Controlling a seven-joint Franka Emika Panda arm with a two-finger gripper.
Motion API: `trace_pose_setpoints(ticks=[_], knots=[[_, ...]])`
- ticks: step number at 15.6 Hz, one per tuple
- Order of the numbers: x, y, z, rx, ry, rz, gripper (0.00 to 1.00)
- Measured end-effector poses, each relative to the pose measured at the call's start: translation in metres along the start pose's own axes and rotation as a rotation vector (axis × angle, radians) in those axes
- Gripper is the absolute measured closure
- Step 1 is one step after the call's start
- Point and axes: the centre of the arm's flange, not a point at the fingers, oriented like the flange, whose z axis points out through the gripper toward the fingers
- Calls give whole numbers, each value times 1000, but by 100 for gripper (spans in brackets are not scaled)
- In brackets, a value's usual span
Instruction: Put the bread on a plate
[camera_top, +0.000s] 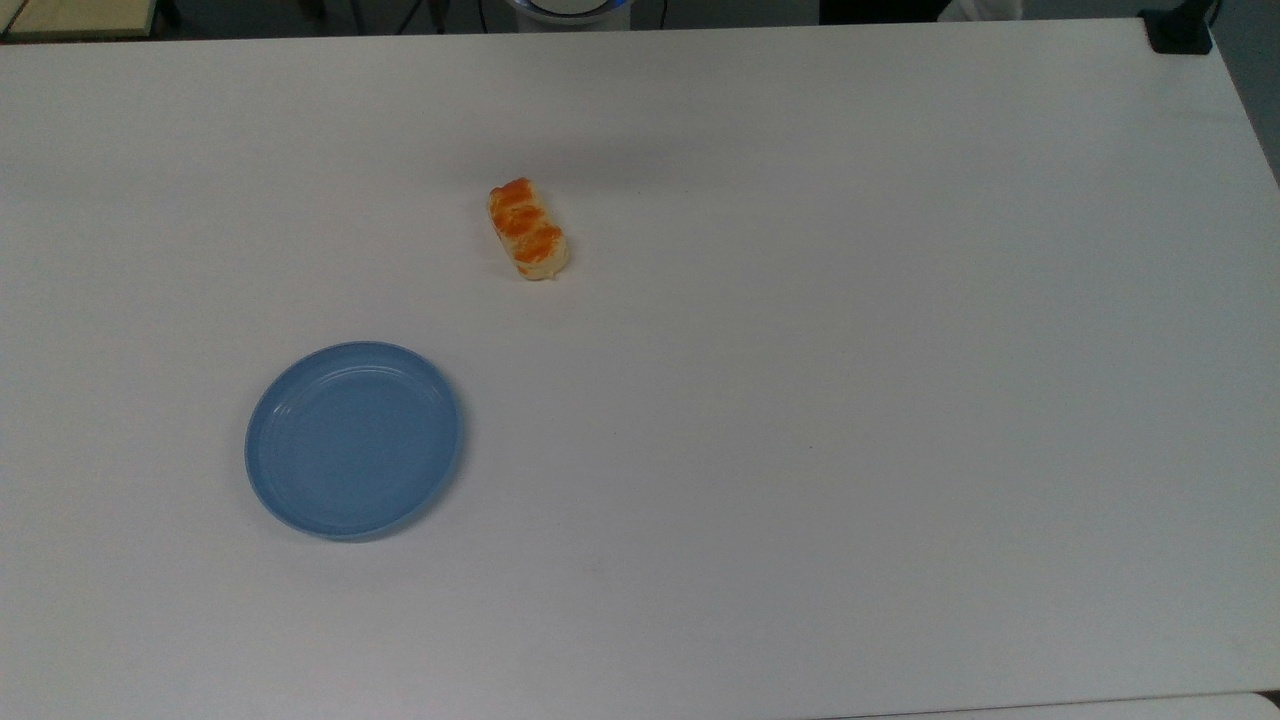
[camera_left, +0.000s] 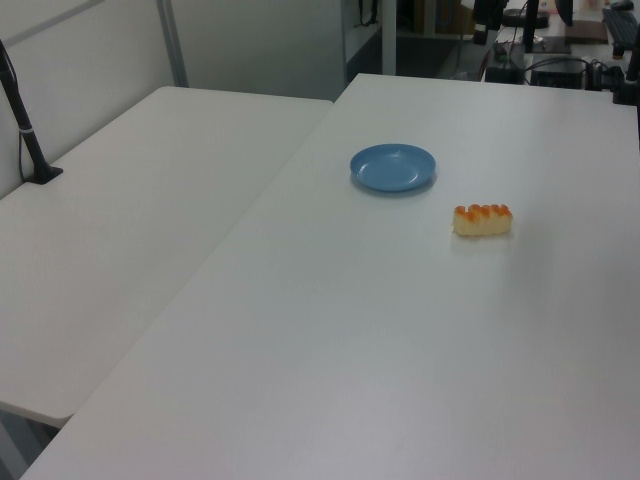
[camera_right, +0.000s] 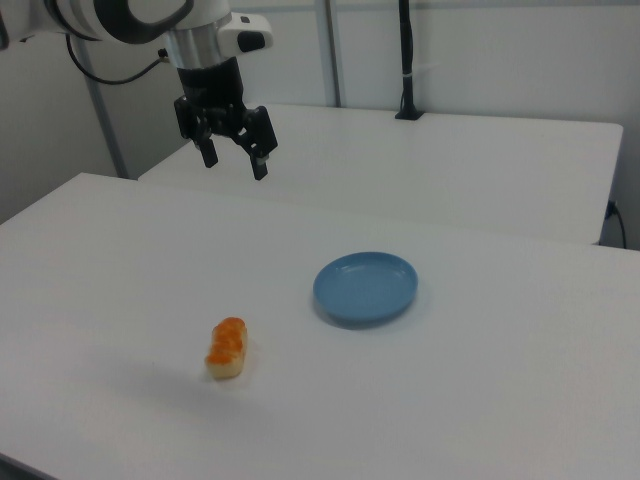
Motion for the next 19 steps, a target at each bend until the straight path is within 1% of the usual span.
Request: trace_pose_setpoints(ticks=[1,3,5,8,15,19], knots=[[0,0,-1,0,2,1,0],[-8,-2,-1,-38,-70,-17,0],[-11,-10,-6,-55,-93,-34,0],[-10,-19,-6,-55,-92,-52,0],[-10,-20,-5,-55,-94,-53,0],[-8,-22,-2,-23,-93,-50,0]])
